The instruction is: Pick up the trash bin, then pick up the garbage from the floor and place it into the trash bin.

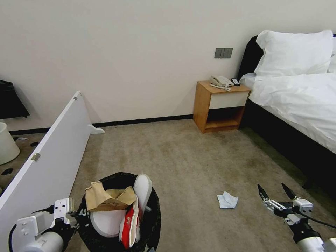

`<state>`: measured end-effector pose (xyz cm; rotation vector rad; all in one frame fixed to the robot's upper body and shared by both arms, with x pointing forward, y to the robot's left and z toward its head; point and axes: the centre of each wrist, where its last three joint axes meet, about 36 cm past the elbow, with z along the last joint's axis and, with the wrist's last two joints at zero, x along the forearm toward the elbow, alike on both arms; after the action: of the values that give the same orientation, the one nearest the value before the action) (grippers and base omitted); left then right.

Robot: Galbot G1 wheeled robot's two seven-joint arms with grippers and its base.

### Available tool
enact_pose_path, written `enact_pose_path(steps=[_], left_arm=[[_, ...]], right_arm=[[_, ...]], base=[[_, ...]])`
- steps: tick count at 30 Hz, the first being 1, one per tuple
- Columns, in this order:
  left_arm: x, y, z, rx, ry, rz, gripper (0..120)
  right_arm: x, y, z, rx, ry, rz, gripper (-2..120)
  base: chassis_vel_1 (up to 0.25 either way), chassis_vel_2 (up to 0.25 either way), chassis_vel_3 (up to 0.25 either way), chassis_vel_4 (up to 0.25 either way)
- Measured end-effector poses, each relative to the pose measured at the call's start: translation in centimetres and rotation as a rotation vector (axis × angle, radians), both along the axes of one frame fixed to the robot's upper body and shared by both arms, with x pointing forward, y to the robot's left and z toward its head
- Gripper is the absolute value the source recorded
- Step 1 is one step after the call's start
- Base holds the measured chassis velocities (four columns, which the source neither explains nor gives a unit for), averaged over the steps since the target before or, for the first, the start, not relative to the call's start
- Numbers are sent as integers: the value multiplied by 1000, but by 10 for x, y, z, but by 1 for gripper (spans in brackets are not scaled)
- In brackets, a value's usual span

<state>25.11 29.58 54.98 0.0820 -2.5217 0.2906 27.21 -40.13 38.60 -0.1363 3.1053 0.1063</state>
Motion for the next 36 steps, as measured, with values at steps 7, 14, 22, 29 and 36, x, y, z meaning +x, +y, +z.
enact_pose_path(steps=[7, 14, 22, 29, 36], left_arm=[[0, 0, 0, 1, -3, 1, 1], [1, 0, 1, 2, -6, 0, 1], [1, 0, 1, 5, -8, 1, 1], [1, 0, 1, 5, -10, 1, 1], [1, 0, 1, 6, -10, 1, 1]], right_arm=[[1, 0, 0, 0, 0, 7, 100], [2, 1, -2, 4, 1, 12, 100], [3, 0, -2, 5, 1, 17, 100], [3, 0, -2, 5, 1, 19, 100], [4, 0, -2, 6, 1, 22, 100]], base=[[0, 0, 0, 0], [0, 0, 0, 0], [0, 0, 0, 0], [0, 0, 0, 0], [0, 0, 0, 0]])
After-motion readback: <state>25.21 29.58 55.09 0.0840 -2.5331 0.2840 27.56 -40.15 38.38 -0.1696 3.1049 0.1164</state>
